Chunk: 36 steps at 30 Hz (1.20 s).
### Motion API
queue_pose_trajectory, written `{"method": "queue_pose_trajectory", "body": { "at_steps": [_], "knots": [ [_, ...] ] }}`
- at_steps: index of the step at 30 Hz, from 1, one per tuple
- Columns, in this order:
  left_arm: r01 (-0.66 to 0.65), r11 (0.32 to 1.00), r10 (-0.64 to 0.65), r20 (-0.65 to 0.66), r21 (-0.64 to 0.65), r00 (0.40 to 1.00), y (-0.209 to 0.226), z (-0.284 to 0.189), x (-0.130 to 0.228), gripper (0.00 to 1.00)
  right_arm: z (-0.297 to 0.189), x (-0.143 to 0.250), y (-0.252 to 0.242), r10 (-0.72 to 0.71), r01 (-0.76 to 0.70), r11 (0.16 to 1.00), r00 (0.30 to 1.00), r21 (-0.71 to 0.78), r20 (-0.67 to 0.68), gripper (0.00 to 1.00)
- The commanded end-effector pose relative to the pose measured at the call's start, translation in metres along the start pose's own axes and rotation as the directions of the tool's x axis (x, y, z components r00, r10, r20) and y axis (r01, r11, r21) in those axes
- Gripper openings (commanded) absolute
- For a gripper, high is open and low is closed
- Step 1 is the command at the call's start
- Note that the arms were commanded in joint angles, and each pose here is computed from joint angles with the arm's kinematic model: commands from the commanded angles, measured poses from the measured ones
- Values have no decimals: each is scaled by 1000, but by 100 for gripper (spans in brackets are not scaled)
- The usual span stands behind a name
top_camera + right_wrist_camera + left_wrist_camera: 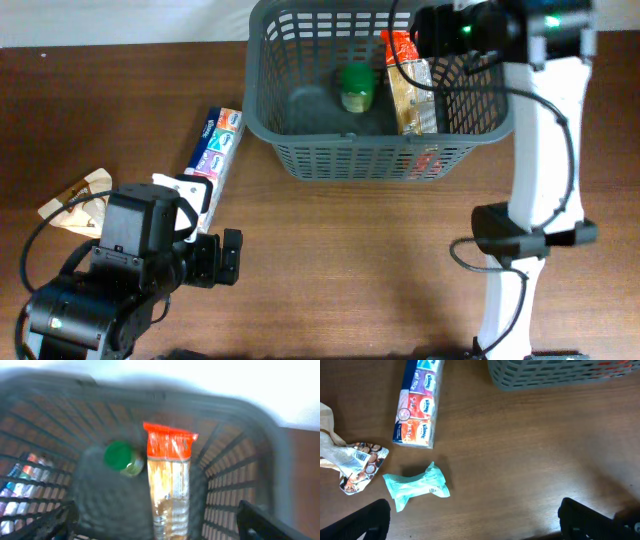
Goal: Pack container
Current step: 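Release the spaghetti packet into the basket and withdraw the right arm, then move the left gripper to the Kleenex tissue pack and grasp it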
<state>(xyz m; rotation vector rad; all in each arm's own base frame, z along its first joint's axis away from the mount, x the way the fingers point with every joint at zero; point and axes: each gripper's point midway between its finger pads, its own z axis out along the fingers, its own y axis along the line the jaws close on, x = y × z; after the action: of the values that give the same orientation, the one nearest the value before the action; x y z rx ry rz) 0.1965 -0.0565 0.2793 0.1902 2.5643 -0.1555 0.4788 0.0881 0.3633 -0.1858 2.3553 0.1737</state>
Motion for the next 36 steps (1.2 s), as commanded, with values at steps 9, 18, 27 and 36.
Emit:
{"method": "queue_pose_trajectory", "body": {
  "at_steps": [9, 18, 27, 36],
  "knots": [
    [-10, 1000, 10, 16, 14, 1000, -3, -4, -4, 100, -155, -12, -128, 234, -346, 878, 912, 330, 336, 99],
    [-10, 1000, 10, 17, 17, 1000, -4, -4, -4, 100, -165, 85, -282, 628, -690, 548, 713, 473, 313, 99],
    [6, 993, 8, 120, -118, 993, 17, 5, -41, 100, -110, 168, -326, 811, -694, 425, 577, 581, 96, 99],
    [-89, 986, 78, -85, -140, 993, 46, 87, -63, 100, -64, 221, -325, 874, -655, 410, 480, 635, -69, 99]
  ]
}}
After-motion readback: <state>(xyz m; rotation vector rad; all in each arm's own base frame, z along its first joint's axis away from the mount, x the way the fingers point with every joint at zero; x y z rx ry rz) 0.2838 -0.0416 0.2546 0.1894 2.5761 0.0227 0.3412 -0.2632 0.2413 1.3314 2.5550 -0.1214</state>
